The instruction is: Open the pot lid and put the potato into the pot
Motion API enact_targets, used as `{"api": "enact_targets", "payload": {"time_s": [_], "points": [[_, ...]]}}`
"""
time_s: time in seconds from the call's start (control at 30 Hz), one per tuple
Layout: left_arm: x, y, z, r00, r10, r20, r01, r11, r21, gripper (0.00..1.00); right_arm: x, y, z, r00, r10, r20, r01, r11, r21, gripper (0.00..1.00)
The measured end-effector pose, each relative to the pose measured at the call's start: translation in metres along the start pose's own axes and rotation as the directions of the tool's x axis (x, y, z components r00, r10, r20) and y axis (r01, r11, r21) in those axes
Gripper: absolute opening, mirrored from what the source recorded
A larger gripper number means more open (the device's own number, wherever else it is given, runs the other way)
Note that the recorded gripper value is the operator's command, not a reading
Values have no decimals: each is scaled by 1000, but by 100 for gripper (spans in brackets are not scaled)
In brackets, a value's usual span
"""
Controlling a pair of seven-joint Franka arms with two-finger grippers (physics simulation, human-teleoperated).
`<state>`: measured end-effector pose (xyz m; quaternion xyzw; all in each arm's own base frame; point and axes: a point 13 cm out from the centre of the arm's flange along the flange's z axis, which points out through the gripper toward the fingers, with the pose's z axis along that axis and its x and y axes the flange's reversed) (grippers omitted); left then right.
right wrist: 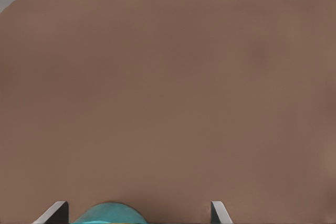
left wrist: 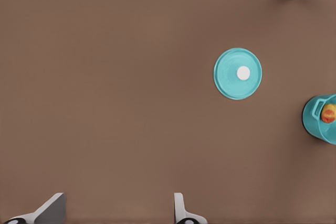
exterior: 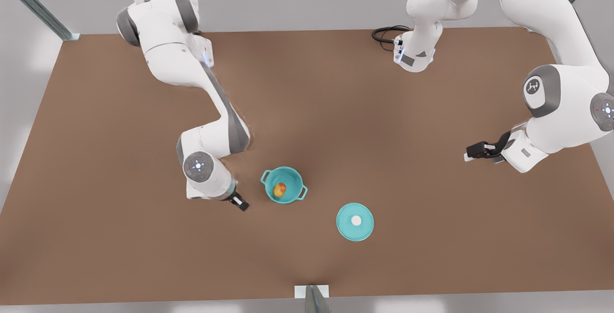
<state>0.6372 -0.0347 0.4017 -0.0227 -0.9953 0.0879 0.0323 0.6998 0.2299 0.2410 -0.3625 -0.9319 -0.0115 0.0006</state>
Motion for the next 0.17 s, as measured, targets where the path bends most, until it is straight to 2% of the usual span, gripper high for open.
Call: {"api": "enact_targets", "payload": {"time_s": [0.07, 0.1, 0.17], "points": [[0, -6, 2, 1000, 9, -3, -9, 1000, 0, 100, -91, -93, -40, 993, 114, -6, -114, 993, 7, 100], [0, -7, 2, 1000, 10, -3, -10, 1000, 0, 100, -108, -134, -51, 990, 138, -15, -137, 990, 21, 100], [-1, -7, 2, 1000, 9, -3, -9, 1000, 0, 100, -108, -186, -61, 991, 130, -40, -128, 991, 46, 100]]}}
